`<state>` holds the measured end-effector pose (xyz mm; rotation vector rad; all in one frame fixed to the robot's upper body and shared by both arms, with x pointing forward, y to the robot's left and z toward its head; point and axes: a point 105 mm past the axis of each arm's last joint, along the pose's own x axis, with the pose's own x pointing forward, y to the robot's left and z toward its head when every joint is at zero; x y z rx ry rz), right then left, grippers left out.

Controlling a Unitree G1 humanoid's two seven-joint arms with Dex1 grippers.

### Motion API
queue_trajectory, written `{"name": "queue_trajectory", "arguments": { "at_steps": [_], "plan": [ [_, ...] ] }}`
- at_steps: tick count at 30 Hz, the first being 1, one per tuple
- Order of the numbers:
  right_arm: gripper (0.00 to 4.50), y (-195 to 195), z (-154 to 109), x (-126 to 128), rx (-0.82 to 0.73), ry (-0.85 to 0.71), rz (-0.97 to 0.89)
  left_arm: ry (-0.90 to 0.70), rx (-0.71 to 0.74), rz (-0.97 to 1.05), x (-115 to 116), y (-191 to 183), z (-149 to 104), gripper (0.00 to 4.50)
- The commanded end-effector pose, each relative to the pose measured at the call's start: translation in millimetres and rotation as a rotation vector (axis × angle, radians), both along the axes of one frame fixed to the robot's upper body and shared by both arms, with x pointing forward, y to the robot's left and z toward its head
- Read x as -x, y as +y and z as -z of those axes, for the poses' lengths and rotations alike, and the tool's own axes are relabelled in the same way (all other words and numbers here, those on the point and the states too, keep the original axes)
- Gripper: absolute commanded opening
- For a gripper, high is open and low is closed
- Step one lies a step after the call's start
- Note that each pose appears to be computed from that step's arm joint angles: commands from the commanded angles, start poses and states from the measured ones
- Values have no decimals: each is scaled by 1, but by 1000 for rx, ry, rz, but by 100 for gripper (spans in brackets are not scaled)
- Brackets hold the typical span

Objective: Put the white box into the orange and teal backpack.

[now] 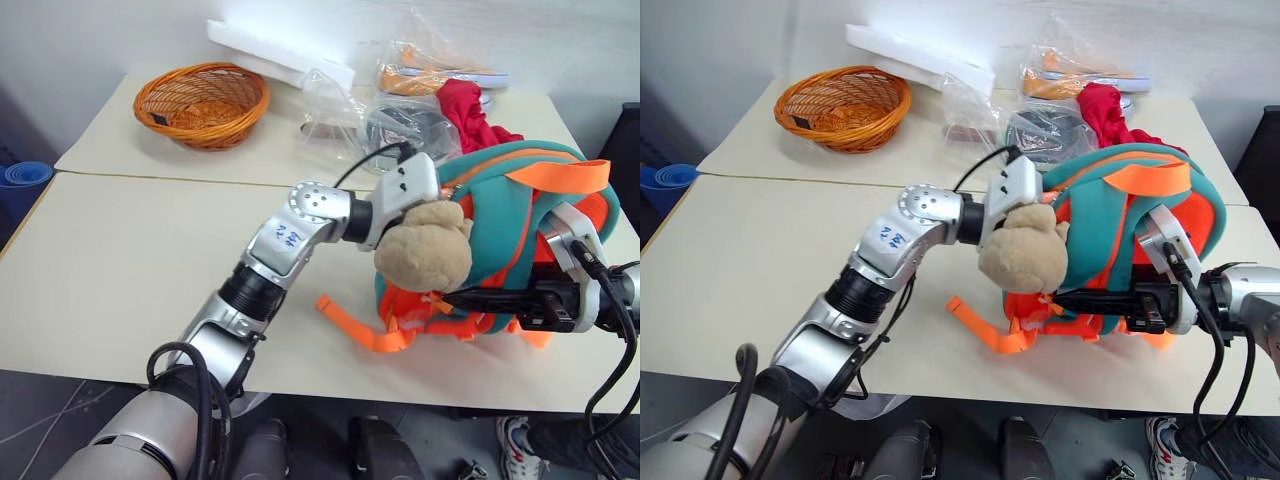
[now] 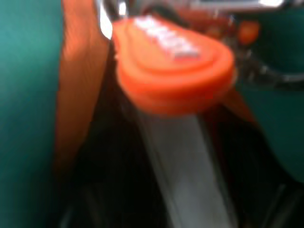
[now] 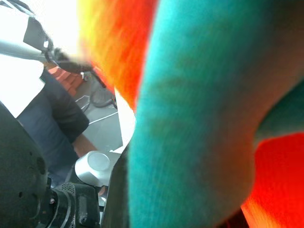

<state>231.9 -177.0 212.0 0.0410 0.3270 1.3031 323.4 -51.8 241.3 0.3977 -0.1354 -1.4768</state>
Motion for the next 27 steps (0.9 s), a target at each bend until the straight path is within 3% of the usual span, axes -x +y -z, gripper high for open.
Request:
{"name": "queue_trajectory", "arguments": {
  "at_steps": [1,5,8,12,16,21,27],
  "plan": [
    [4,1,-8,5,-21,-33,4,15,156,-30,7,48,-39,404],
    [4,0,-6,8,-23,-27,11,103,195,1,21,109,-50,404],
    [4,1,-4,9,-26,-22,15,95,236,-33,24,125,-69,404],
    [4,3,-3,8,-41,-10,16,47,271,-20,28,105,-82,404],
    [4,8,-4,6,-53,-11,9,19,191,11,28,74,-64,404],
    [4,9,-10,4,-87,-16,17,-41,24,-106,-2,66,-38,404],
    [4,11,-10,7,-106,-8,17,-99,81,-112,-14,69,-51,404]
  ]
}}
